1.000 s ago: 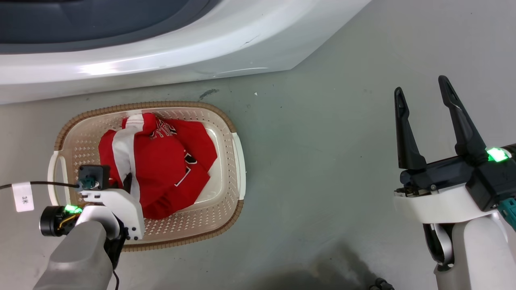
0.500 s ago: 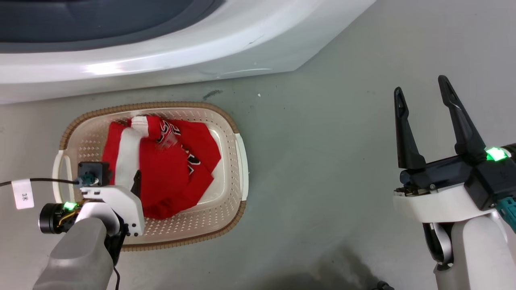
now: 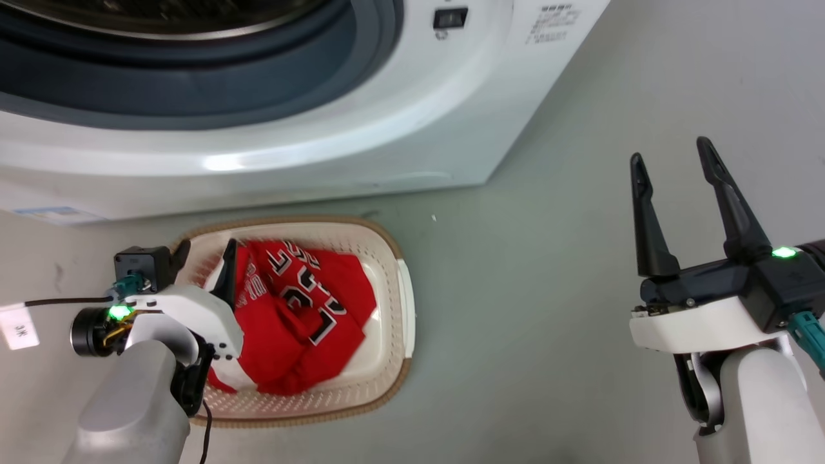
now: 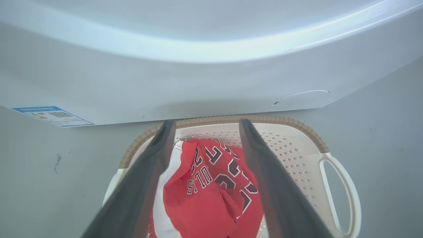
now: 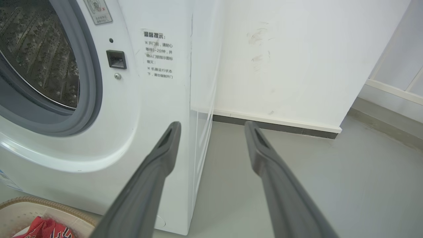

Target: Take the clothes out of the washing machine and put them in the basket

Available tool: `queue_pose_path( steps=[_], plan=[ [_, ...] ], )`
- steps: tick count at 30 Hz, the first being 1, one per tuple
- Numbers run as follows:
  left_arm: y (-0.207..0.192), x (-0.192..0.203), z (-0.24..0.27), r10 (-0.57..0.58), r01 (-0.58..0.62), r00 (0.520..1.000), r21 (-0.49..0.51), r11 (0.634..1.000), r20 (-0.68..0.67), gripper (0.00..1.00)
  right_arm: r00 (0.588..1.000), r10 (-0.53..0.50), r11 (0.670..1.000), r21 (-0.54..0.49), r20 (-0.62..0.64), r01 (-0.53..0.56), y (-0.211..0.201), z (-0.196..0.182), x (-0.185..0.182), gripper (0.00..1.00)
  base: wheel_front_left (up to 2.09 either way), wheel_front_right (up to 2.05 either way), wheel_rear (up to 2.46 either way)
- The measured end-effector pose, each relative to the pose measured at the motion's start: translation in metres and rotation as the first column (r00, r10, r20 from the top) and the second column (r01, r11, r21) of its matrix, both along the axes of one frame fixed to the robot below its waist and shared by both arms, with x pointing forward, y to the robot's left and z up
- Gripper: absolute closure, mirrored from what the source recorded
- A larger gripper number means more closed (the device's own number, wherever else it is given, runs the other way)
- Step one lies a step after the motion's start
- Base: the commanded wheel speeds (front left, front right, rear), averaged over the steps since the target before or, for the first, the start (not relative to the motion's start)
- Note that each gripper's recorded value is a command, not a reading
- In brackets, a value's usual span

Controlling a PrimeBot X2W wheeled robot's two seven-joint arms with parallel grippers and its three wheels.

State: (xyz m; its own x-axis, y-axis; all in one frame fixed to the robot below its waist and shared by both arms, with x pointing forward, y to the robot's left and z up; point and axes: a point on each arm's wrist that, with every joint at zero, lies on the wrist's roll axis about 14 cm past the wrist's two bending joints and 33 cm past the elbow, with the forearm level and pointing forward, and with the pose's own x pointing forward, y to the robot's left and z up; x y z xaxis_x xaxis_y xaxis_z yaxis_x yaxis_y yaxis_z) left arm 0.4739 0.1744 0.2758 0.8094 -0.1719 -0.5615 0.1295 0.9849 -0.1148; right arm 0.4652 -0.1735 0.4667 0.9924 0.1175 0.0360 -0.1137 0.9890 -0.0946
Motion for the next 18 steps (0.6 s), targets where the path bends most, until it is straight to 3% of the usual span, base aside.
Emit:
queue_pose_path(
  steps=[3,8,18],
  plan=[
    [0.003,0.014,0.047,0.02,-0.018,0.989,-0.014,1.0,0.149,0.0,0.999,-0.003,1.0,0.006,0.039,0.003,0.0,0.017,-0.004,0.0,0.0,0.0,0.0],
    [0.014,0.016,0.12,0.063,-0.061,0.929,-0.016,0.998,0.364,0.0,0.996,-0.007,1.0,0.014,0.091,0.006,0.0,0.041,-0.013,0.0,0.0,0.0,0.0],
    [0.024,-0.027,0.237,0.116,-0.131,0.748,-0.026,0.991,0.654,0.0,0.983,-0.01,0.998,0.057,0.183,-0.001,0.002,0.083,-0.04,0.0,0.0,0.0,0.0]
  ],
)
